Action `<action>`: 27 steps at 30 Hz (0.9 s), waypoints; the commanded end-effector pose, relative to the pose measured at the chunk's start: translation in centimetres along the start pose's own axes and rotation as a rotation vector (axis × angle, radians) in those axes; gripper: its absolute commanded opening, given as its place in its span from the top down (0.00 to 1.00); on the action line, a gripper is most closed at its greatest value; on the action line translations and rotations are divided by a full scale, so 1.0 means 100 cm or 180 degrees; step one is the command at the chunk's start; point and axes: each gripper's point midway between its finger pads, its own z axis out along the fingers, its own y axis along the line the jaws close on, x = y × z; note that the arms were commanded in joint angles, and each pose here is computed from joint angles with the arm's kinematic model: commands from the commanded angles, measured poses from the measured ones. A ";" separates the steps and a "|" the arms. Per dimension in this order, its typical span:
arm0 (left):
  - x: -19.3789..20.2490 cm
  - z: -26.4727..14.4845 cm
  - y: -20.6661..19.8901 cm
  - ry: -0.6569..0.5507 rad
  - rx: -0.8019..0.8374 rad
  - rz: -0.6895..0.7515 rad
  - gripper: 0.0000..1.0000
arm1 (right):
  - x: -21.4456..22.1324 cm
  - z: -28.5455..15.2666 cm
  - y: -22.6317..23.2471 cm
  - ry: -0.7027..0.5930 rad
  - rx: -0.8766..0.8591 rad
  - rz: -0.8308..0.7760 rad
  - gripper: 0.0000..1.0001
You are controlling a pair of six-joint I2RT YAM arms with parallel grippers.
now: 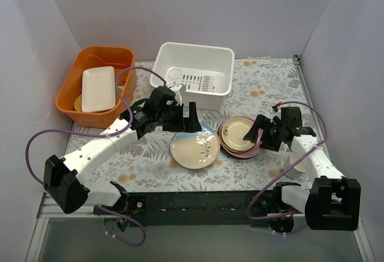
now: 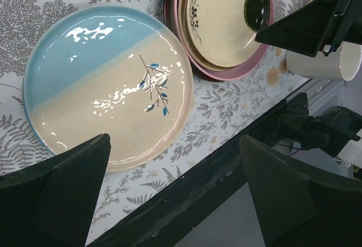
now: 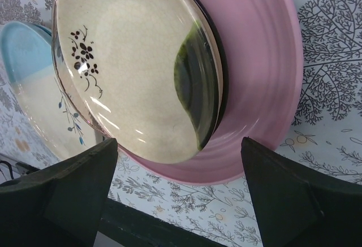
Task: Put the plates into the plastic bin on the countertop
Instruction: Pick up the plate at the center of the board.
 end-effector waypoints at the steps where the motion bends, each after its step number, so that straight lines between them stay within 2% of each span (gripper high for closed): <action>1: 0.001 0.002 -0.004 -0.0059 0.0003 -0.0018 0.02 | -0.003 0.005 0.008 -0.0059 -0.0222 -0.0140 0.04; 17: 0.009 0.009 -0.018 0.0034 0.0090 -0.0010 0.02 | 0.009 0.021 0.005 -0.0038 -0.0380 0.0043 0.05; 27: 0.007 0.003 -0.028 -0.0015 0.0160 0.0014 0.02 | 0.022 0.034 -0.003 -0.0032 -0.0417 0.0284 0.12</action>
